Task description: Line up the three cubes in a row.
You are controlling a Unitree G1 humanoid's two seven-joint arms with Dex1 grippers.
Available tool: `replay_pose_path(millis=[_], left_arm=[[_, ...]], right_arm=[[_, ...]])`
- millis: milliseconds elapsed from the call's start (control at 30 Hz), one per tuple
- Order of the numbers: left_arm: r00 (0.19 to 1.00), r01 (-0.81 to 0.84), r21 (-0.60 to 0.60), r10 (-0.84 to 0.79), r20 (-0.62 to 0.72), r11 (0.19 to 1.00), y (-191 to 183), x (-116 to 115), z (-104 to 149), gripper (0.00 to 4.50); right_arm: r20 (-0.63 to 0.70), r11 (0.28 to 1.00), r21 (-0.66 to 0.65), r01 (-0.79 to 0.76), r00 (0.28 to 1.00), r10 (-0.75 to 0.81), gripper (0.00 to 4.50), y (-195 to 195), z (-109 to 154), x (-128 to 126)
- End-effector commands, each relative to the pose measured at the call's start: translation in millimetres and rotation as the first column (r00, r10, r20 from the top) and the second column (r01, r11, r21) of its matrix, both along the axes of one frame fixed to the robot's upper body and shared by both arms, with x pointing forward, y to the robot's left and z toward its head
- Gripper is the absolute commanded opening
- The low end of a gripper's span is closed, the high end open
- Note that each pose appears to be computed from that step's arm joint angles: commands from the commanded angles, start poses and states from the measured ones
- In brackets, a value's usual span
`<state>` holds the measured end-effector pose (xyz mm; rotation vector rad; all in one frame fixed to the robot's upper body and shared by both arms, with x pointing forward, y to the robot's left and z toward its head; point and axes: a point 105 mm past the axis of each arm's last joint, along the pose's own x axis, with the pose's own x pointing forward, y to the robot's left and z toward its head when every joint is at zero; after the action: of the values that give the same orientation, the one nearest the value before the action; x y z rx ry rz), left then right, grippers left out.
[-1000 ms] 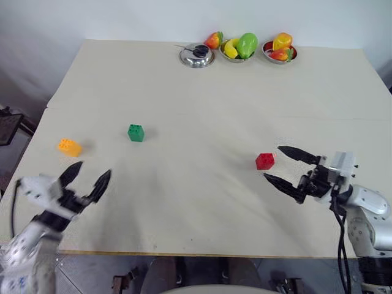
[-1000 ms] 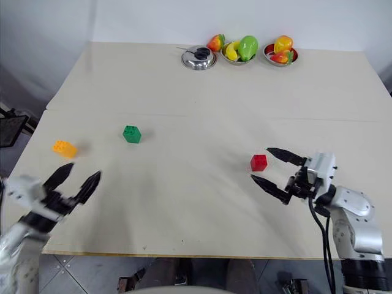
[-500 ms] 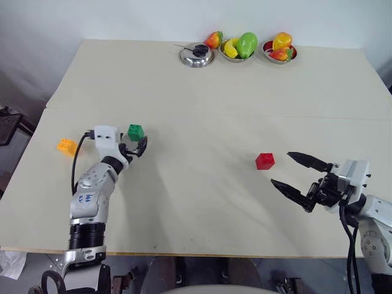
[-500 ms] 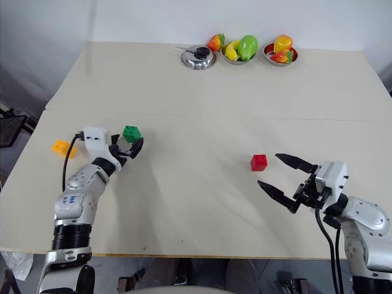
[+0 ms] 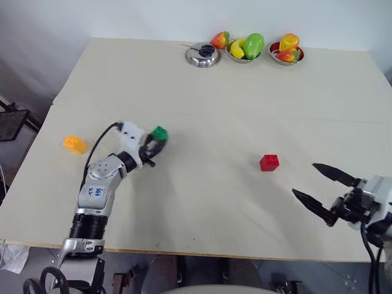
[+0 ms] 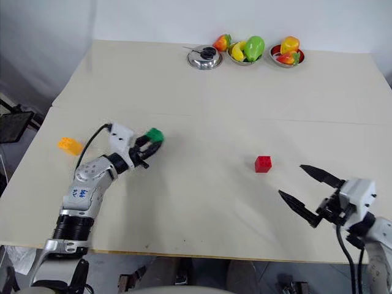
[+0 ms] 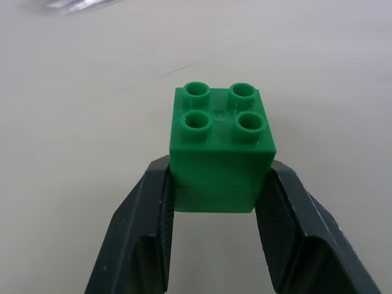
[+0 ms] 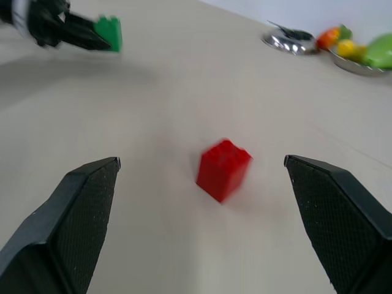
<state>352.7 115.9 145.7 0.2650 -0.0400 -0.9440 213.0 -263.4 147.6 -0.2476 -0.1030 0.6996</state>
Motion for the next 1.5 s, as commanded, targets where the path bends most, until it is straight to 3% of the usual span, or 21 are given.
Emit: replay_pose_path(millis=[33, 100, 267, 467, 600, 867, 1333, 1367, 1500], left_arm=[[0.909, 0.408, 0.155, -0.416, 0.024, 0.9, -45, -29, -1, 1.49], [0.844, 0.526, 0.214, -0.537, -0.01, 0.823, -62, -30, -11, 1.49], [0.776, 0.621, 0.207, -0.63, -0.023, 0.756, -110, -15, -19, 1.49], [0.772, 0.627, 0.216, -0.634, -0.048, 0.748, -139, -3, -23, 1.49], [0.762, 0.641, 0.243, -0.642, -0.085, 0.728, -138, -2, -29, 1.49], [0.839, 0.54, 0.255, -0.539, -0.081, 0.802, -129, 17, -28, 1.49], [0.825, 0.565, 0.256, -0.541, -0.162, 0.784, -124, 15, -38, 1.49], [0.83, 0.557, 0.255, -0.534, -0.16, 0.79, -123, 16, -37, 2.21], [0.843, 0.537, 0.233, -0.523, -0.126, 0.81, -115, 20, -31, 3.33]], right_arm=[[0.015, 0.999, -0.031, 0.045, 0.999, -0.044, 4.5, -17, 10, -11], [0.006, 0.997, -0.045, 0.064, 0.998, -0.064, 4.5, -23, 11, -15], [0.01, 0.995, -0.042, 0.088, 0.996, -0.088, 4.5, -26, 14, -25], [0.003, 0.994, -0.025, 0.106, 0.994, -0.106, 4.5, -19, 12, -37], [0.0, 0.993, -0.017, 0.115, 0.993, -0.115, 4.5, -16, 11, -40], [-0.003, 0.992, -0.006, 0.126, 0.992, -0.126, 4.5, -14, 7, -41], [-0.06, 0.995, -0.026, 0.092, 0.994, -0.093, 4.5, -21, -8, -49], [-0.062, 0.996, -0.025, 0.091, 0.994, -0.092, 4.5, -22, -9, -48], [-0.053, 0.998, -0.012, 0.06, 0.997, -0.061, 4.5, -17, -9, -41]])
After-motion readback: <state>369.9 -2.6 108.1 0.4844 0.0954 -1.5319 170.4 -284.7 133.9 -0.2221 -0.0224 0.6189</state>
